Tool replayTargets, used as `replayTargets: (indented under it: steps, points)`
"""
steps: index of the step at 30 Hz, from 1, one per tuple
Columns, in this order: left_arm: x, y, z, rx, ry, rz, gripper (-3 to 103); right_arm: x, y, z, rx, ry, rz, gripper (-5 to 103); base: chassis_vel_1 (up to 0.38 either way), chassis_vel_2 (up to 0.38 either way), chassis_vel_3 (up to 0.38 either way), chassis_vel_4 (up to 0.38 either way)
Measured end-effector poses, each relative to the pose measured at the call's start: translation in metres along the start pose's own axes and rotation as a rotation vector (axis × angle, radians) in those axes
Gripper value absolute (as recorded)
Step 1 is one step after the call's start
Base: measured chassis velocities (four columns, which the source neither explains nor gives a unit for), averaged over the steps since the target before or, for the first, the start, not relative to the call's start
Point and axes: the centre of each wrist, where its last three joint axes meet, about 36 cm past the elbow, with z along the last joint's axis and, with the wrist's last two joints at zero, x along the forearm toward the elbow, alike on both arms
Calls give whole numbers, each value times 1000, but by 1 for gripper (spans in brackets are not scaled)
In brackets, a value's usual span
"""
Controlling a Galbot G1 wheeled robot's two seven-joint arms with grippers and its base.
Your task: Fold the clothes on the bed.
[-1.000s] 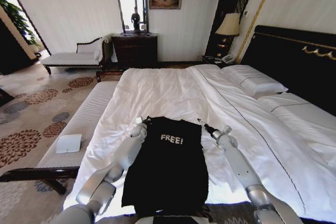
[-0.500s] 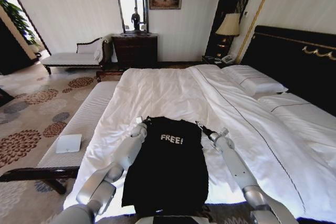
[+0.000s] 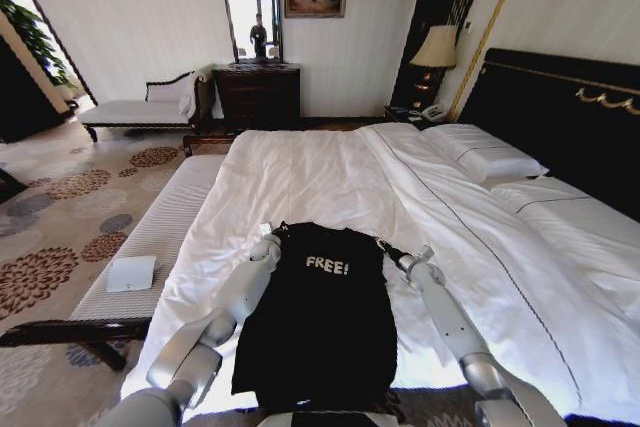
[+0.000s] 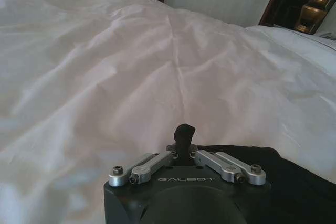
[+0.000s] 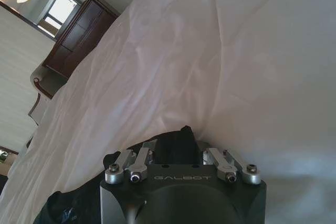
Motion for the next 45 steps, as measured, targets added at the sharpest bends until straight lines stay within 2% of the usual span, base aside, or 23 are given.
replayTargets:
  steps: [2,5,7,12,23,27,30,32,34,37,45]
  points:
    - [0,0,0,0,1,3,2,0,0,0,2,1,-1,26,0,0,0,0]
    - [0,-1,1,0,2,5,2,-1,0,1,3,2,-2,20,0,0,0,0]
    - [0,-1,1,-1,4,5,2,-1,0,2,6,4,-2,10,0,0,0,0]
    - [0,0,2,-1,4,4,2,-2,0,4,11,6,-1,1,0,0,0,0]
    - [1,-1,2,1,2,9,2,0,3,2,40,0,-5,1,0,0,0,0]
    - [5,-2,-3,6,-15,13,2,5,12,-4,84,-17,-23,1,0,0,0,0]
    - [8,-4,-13,13,-35,19,2,11,26,-14,130,-37,-50,1,0,0,0,0]
    - [13,-7,-30,26,-62,30,2,20,47,-29,186,-63,-87,1,0,0,0,0]
    - [13,-7,-31,27,-65,32,2,21,50,-31,193,-66,-92,1,0,0,0,0]
    - [23,-8,-53,43,-107,37,2,34,74,-49,257,-90,-136,1,0,0,0,0]
    - [39,4,-78,60,-153,30,2,43,105,-71,320,-115,-156,1,0,0,0,0]
